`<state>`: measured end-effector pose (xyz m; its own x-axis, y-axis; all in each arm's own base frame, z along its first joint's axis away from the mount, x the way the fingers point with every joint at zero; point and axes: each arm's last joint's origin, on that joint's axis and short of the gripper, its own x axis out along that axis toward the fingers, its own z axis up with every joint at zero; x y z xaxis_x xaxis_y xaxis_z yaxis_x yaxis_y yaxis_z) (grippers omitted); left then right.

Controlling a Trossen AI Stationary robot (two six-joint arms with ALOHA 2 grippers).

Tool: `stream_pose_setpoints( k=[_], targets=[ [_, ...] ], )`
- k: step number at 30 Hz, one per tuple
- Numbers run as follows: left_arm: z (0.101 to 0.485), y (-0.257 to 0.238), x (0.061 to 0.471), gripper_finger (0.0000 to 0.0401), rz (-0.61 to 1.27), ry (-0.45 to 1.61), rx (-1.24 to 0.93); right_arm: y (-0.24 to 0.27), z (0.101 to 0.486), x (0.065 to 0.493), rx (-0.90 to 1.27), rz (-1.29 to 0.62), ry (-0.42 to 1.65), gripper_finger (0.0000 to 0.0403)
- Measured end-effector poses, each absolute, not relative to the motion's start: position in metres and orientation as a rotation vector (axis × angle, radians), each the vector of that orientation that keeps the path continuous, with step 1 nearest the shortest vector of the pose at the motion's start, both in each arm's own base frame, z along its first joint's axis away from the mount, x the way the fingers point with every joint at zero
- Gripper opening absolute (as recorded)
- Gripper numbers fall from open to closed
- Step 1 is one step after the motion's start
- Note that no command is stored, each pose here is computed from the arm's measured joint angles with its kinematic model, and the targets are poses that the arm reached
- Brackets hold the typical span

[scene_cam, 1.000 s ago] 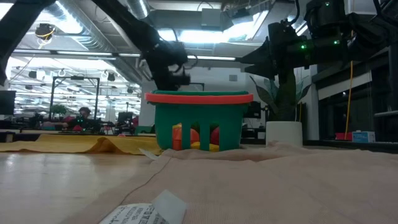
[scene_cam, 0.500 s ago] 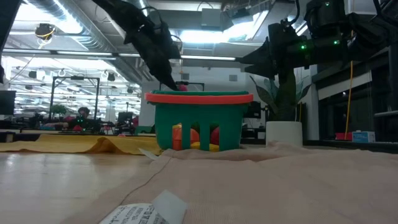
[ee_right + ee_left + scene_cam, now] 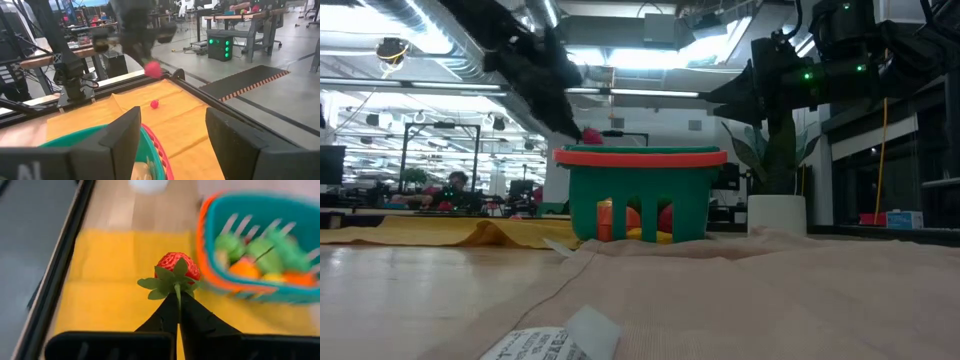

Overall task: Pick and placing Produce into tupperware
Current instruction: Put the strawberry into the basket

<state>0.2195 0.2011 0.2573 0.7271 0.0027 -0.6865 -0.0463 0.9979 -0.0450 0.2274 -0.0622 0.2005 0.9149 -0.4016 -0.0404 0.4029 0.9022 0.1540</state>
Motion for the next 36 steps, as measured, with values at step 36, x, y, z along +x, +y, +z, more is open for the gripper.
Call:
stream_pose_setpoints(
  k=[36],
  targets=[
    [0.23,0.068,0.211,0.0,-0.094,0.4,-0.093,-0.061,0.202,0.228,0.13,-0.401,0.002,0.0225]
  ],
)
